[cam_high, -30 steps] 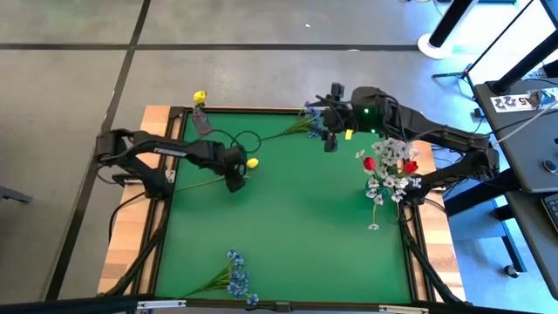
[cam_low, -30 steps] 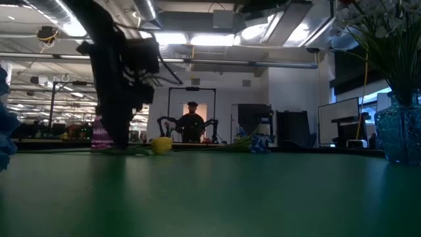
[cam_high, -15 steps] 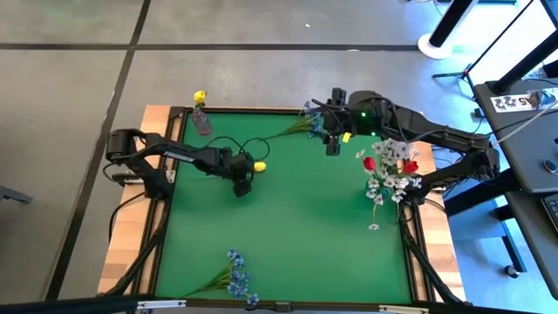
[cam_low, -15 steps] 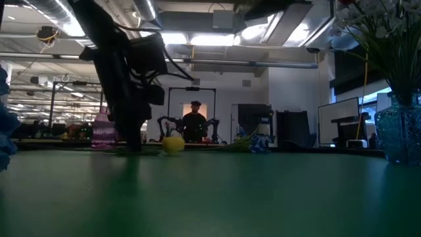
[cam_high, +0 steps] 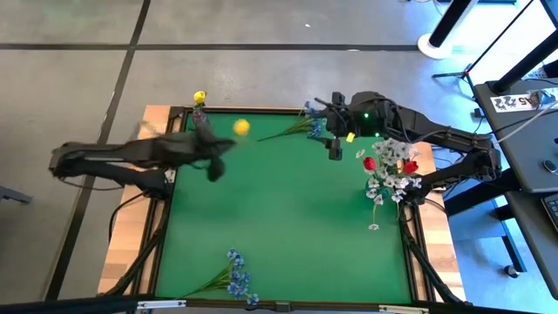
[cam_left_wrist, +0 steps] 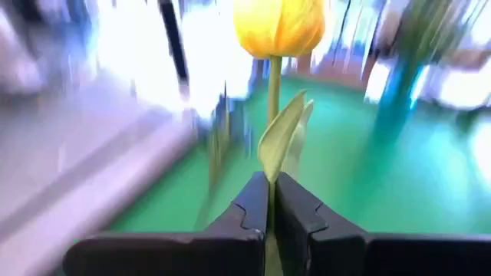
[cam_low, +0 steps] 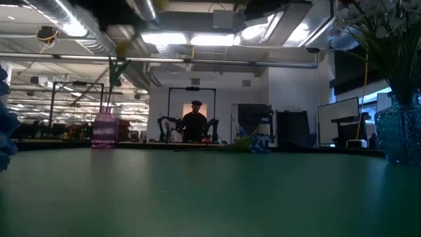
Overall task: Sort flowers into vase by color
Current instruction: Put the yellow flower into the violet vase
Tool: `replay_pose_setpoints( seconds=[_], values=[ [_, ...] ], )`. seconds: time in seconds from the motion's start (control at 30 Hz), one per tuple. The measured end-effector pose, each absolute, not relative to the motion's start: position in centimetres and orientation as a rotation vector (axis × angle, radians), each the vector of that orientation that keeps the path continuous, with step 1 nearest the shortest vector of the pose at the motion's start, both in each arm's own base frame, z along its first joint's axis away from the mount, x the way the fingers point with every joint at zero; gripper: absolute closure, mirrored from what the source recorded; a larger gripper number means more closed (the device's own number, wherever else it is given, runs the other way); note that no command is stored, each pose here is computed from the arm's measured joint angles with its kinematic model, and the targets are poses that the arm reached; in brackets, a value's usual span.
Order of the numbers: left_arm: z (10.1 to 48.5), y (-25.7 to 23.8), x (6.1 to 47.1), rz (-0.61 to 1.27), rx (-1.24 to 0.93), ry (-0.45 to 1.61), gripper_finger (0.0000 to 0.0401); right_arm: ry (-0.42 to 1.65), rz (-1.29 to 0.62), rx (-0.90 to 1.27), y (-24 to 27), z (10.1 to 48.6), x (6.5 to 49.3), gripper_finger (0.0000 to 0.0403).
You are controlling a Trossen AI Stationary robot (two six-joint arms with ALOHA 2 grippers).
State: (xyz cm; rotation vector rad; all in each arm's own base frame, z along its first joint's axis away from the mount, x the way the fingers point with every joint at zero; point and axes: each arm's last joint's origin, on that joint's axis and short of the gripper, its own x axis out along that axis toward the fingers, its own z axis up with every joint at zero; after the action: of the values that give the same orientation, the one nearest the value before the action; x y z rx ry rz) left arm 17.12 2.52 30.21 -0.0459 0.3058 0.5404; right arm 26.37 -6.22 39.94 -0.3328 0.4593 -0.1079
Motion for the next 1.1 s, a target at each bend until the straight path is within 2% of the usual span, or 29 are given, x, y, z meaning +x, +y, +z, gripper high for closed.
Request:
replay_pose_setpoints(
  seconds=[0.17, 0.4, 0.67, 0.93, 1.1],
  values=[
    [32.8, 2.3, 11.3, 0.553, 0.060, -0.048, 0.0396, 0.462, -0.091, -0.364, -4.1, 39.9, 26.8, 0.0130],
    [30.9, 2.8, 8.1, 0.803, 0.143, -0.334, 0.0396, 0.458, -0.074, -0.420, -1.0, 39.9, 27.1, 0.0130],
    [29.7, 4.0, 7.1, 1.151, 0.243, -0.417, 0.0396, 0.455, -0.103, -0.440, 0.0, 40.0, 27.1, 0.0130],
    [29.3, 6.4, 7.8, 1.271, 0.283, -0.402, 0.0396, 0.418, -0.118, -0.437, -0.1, 40.3, 27.3, 0.0130],
    [29.5, 9.0, 8.3, 1.348, 0.316, -0.492, 0.0396, 0.413, -0.122, -0.411, -0.1, 40.3, 27.3, 0.0130]
  ],
)
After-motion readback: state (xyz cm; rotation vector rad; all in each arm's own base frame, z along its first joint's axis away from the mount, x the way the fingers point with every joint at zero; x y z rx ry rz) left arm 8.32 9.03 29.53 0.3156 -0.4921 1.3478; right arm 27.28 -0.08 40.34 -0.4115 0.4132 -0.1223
